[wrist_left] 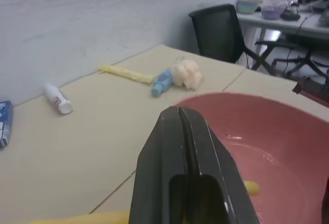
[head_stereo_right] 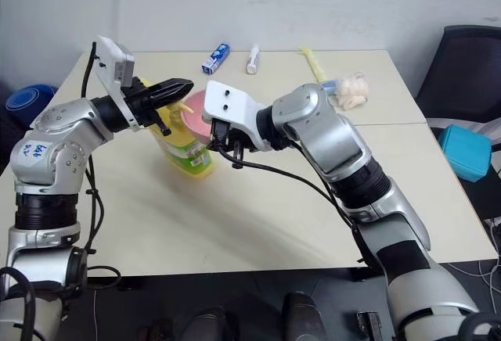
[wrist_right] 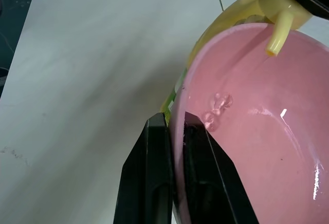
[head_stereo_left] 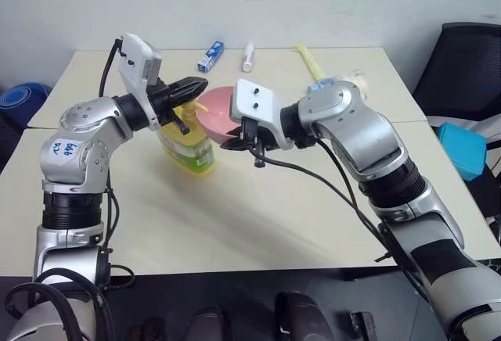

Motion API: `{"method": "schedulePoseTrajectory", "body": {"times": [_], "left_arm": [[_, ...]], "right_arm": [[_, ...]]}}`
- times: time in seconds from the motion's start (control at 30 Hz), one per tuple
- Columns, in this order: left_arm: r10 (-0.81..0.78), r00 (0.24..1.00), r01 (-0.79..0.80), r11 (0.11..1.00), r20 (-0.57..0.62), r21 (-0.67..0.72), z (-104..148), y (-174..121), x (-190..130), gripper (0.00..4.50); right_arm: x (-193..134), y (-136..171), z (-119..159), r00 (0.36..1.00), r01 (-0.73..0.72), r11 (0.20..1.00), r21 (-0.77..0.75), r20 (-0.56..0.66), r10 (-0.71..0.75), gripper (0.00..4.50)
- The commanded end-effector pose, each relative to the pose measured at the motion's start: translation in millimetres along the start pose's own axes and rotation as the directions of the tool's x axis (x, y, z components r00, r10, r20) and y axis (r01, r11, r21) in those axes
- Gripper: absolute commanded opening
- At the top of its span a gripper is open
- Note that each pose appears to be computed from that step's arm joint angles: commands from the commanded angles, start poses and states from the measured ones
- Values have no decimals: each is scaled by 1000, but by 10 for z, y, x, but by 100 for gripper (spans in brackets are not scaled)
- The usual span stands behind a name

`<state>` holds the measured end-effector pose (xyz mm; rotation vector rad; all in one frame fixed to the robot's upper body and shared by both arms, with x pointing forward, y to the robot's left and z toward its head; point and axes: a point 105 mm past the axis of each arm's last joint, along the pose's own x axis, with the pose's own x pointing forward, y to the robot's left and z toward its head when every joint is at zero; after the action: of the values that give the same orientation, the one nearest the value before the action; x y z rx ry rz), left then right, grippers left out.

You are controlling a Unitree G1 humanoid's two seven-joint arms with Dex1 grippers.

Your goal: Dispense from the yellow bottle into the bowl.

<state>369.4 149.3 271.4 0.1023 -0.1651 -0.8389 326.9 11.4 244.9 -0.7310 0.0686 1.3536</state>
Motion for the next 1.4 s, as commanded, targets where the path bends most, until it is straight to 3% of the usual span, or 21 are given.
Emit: {"method": "schedulePoseTrajectory", "body": {"times": [0.03, 0.13, 0.23, 0.43, 0.53, 0.6, 0.7, 0.8, 0.97, 1.2, 1.4], "left_arm": [[-38, 998, 41, 997, 45, -58, 23, -36, 38, 2], [-72, 978, 76, 997, 197, -12, 458, -46, -44, 2], [-131, 947, 126, 991, 292, 36, 706, -91, -207, 2], [-353, 878, 329, 936, 322, 127, 722, -384, -758, 2], [-235, 966, 229, 971, 111, 61, 173, -235, -1007, 2], [-197, 980, 197, 979, -6, 61, -119, -232, -1128, 2], [-140, 988, 145, 986, -57, 83, -403, -303, -1192, 2], [-129, 986, 139, 986, -103, 90, -624, -412, -1245, 64], [-68, 991, 73, 997, -116, 39, -894, -492, -1372, 218], [31, 991, -22, 997, -130, 74, -1052, -455, -1500, 437], [90, 981, -66, 987, -173, 143, -1161, -448, -1637, 450]], "right_arm": [[-47, 7, 0, 1000, 5, 1000, -8, 21, -4, 0], [-136, 2, -253, 999, 36, 999, 35, -14, -35, 0], [-251, -32, -471, 995, 92, 994, 66, -29, -90, 0], [-595, 15, -1114, 979, 183, 977, 105, -107, -172, 0], [-771, 78, -1519, 962, 248, 965, 86, -139, -235, 0], [-835, 114, -1689, 954, 282, 955, 89, -128, -270, 0], [-922, 330, -1991, 962, 238, 969, 72, -155, -225, 0], [-947, 391, -2087, 960, 276, 953, 122, -86, -267, 0], [-942, 427, -2198, 950, 310, 932, 186, -17, -313, 0], [-1083, 325, -2078, 909, 367, 909, 198, 131, -396, 235], [-1380, 320, -1702, 856, 376, 907, 188, 303, -418, 437]]}}
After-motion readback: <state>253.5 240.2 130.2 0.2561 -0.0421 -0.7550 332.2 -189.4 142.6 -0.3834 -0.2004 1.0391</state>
